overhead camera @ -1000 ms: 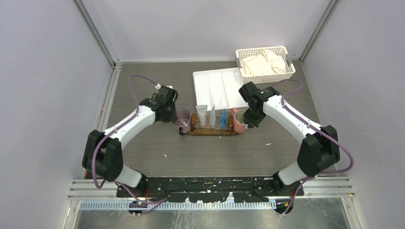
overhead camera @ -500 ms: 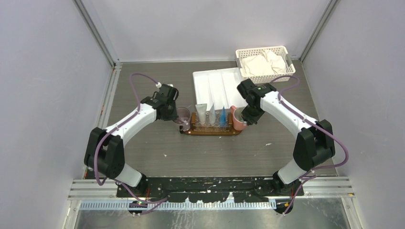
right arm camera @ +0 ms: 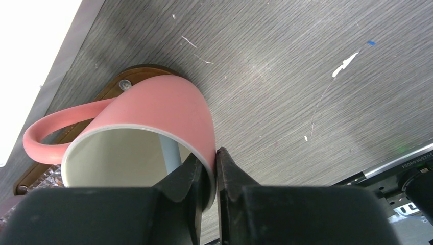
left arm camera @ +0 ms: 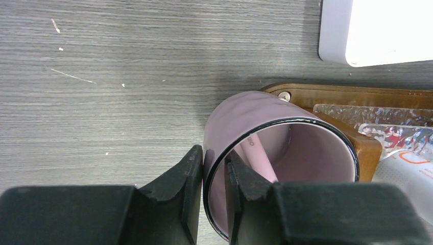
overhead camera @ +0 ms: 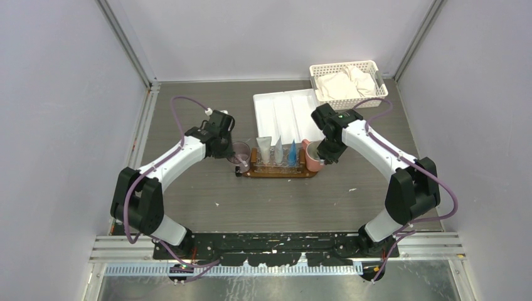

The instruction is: Prepare toiletry sets of a toothbrush and toothpaste on the tray

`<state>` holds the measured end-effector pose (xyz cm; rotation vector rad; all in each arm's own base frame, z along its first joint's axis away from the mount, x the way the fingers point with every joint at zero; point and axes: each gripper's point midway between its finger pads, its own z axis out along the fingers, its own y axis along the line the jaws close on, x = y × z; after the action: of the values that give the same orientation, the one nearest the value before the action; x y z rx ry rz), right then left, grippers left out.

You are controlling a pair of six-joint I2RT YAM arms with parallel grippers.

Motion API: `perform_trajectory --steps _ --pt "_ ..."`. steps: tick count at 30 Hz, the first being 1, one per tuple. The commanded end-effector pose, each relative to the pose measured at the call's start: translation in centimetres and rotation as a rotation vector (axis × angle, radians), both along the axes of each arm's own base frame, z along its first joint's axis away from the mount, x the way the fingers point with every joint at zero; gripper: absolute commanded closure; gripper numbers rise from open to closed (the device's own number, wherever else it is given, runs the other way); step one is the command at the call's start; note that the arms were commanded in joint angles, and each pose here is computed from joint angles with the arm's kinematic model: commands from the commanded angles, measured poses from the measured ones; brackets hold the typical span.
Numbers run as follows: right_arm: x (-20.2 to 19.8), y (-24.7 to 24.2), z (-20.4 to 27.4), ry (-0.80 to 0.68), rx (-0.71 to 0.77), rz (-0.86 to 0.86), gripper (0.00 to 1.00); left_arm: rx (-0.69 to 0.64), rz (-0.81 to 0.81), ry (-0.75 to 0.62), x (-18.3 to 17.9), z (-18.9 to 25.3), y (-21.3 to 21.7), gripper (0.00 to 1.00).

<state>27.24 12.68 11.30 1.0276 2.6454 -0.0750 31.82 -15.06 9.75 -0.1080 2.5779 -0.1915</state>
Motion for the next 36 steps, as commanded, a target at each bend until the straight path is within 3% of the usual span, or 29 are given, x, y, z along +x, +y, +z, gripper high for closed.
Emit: perform_trajectory --steps 1,3,7,18,22,32,36 --pt "1.6 2.1 1.9 -0.090 0.091 0.030 0.80 -0.094 -0.033 -0.060 1.3 2.0 -2.4 0.77" --pt "1.5 1.9 1.9 -0.089 0.091 0.032 0.80 -0.096 -0.033 -0.063 1.3 2.2 -2.4 0.77" --pt "1.4 1.8 1.9 -0.091 0.088 0.036 0.68 -0.097 -0.033 -0.062 1.2 2.2 -2.4 0.77" --pt "1.5 1.7 2.2 -0.096 0.111 0.042 0.66 -0.094 -0.033 -0.066 1.3 2.5 -2.4 0.77" --pt "1.3 1.5 2.1 -0.099 0.119 0.044 0.57 -0.089 -0.033 -0.067 1.2 2.6 -2.3 0.77" --pt "0.8 1.0 2.3 -0.104 0.130 0.039 0.54 -0.082 -0.033 -0.068 1.3 2.8 -2.2 0.78" --pt "0.9 0.8 2.6 -0.113 0.136 0.038 0.45 -0.079 -0.033 -0.071 1.4 2.9 -2.2 0.77"
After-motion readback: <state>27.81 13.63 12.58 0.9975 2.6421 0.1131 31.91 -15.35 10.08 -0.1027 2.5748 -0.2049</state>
